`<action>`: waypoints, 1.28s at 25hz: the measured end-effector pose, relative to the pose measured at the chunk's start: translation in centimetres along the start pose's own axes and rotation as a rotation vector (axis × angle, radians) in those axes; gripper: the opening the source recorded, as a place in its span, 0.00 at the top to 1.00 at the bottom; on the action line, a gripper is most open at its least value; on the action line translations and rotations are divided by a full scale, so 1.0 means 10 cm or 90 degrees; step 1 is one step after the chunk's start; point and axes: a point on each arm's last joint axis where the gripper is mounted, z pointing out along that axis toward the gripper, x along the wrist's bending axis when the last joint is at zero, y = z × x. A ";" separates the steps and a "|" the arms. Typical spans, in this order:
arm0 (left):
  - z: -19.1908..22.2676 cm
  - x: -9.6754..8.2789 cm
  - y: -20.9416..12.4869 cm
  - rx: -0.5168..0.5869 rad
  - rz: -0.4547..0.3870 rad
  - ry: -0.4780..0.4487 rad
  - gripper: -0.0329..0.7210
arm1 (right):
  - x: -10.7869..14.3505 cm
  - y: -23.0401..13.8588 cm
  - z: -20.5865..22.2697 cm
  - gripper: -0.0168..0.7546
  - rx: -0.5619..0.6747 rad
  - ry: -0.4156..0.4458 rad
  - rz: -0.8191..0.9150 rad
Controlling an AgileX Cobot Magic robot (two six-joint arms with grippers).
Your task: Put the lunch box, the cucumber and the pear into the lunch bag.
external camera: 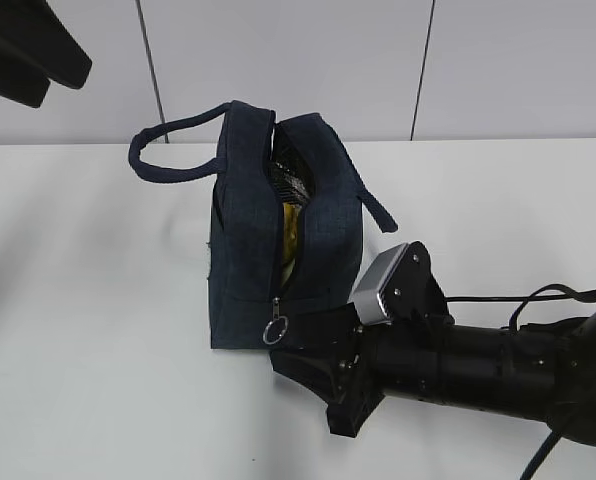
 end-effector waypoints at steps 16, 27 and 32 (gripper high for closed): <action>0.04 0.02 0.01 0.007 -0.003 0.001 0.48 | -0.06 0.03 0.13 0.49 -0.008 0.020 -0.020; 0.04 0.02 0.01 0.007 -0.003 0.001 0.48 | -0.10 0.05 0.17 0.49 -0.004 0.019 -0.003; 0.04 0.02 0.01 0.007 -0.003 0.001 0.48 | -0.15 0.10 0.24 0.49 0.015 0.032 0.010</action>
